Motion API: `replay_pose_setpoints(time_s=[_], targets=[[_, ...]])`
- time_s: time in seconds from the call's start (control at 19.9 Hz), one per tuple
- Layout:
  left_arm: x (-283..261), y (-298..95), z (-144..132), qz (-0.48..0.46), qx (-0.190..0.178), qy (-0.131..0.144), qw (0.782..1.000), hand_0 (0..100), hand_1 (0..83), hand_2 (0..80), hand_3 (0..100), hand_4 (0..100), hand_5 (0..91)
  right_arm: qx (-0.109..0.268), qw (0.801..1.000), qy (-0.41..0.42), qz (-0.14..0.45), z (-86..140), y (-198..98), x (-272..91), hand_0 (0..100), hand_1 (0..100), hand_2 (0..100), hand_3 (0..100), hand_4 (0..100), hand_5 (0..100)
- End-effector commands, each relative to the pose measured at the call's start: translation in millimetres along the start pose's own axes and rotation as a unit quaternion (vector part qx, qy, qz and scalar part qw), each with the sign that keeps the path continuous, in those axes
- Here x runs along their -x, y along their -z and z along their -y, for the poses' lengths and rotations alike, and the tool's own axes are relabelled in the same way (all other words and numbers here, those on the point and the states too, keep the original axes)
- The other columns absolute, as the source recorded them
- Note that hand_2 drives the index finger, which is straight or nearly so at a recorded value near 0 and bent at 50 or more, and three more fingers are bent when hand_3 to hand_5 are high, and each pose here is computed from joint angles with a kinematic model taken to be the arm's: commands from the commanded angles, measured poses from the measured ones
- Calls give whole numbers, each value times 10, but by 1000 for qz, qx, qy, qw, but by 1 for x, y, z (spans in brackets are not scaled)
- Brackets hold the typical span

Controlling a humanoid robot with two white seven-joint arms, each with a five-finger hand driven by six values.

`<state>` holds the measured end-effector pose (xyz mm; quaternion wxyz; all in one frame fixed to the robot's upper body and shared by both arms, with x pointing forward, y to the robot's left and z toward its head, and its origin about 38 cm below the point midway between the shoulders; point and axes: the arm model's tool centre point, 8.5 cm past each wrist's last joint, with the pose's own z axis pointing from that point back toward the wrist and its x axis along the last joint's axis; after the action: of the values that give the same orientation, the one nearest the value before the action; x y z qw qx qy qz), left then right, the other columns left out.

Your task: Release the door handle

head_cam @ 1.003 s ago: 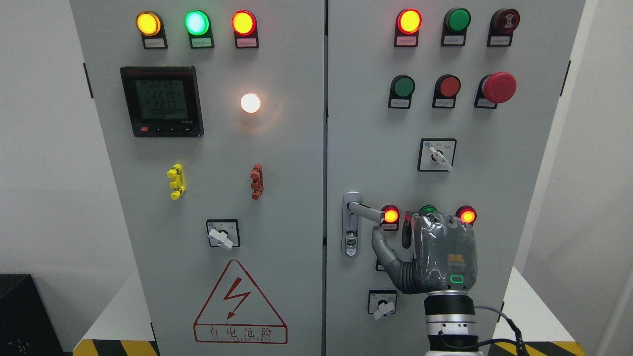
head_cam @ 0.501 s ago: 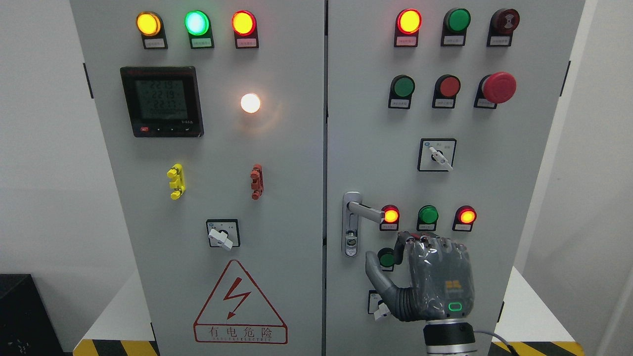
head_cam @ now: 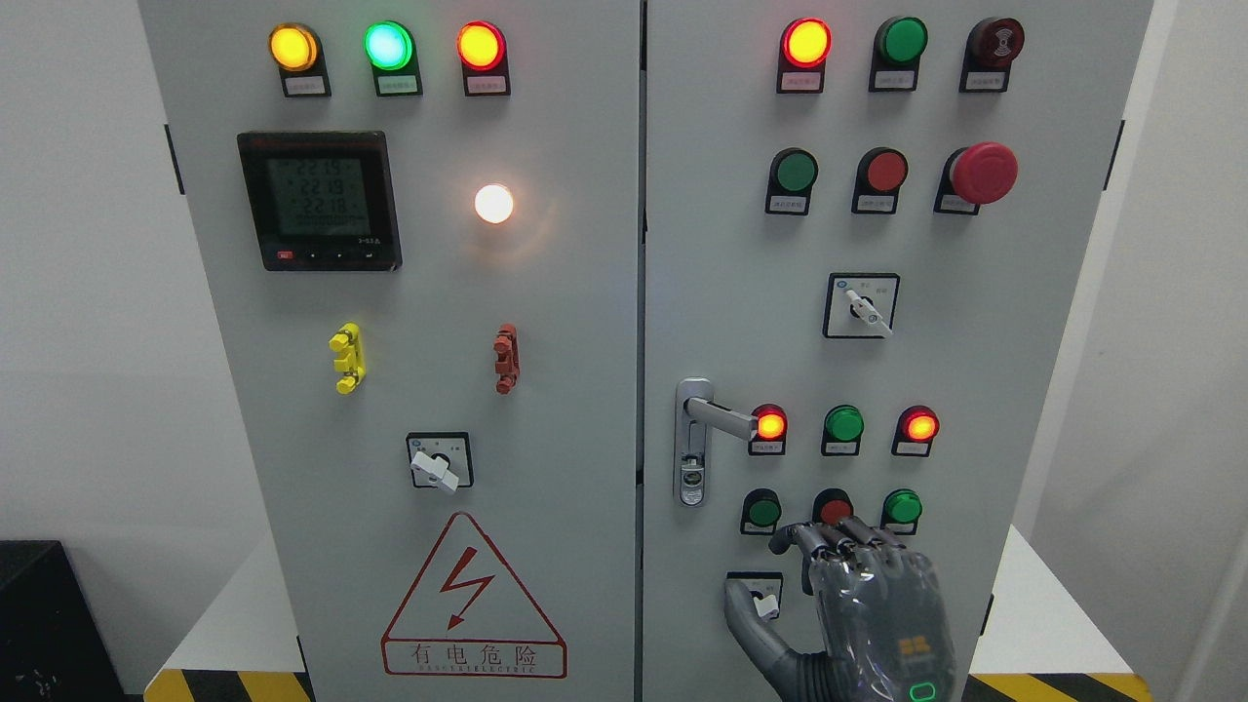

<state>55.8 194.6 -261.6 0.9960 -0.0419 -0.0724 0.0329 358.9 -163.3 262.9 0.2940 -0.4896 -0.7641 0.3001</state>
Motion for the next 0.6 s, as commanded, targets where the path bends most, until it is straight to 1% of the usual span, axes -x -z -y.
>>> replay_pose_setpoints(time_s=[0.0,0.15,0.2,0.25,0.3,0.55], targets=[[-7,1,1,9,1,11,1000,0,0,23,89,13,0,53,998,-11,-43,44,-16,43,288,282,117,205,124,84],[-7,1,1,9,1,11,1000,0,0,22,89,12,0,75,996,-2,-42,56,-15,43,290,281,52,124,44,6],[-7,1,1,9,1,11,1000,0,0,23,89,12,0,80,996,0,-42,59,-13,43,289,280,5,62,0,0],[-7,1,1,9,1,11,1000,0,0,23,90,12,0,89,995,2,-41,61,-11,43,288,281,0,8,0,0],[-7,1,1,9,1,11,1000,0,0,24,90,13,0,96,995,2,-39,63,-8,43,289,281,0,1,0,0],[-7,1,1,9,1,11,1000,0,0,23,87,12,0,100,994,4,-35,64,-6,41,301,284,0,0,0,0]])
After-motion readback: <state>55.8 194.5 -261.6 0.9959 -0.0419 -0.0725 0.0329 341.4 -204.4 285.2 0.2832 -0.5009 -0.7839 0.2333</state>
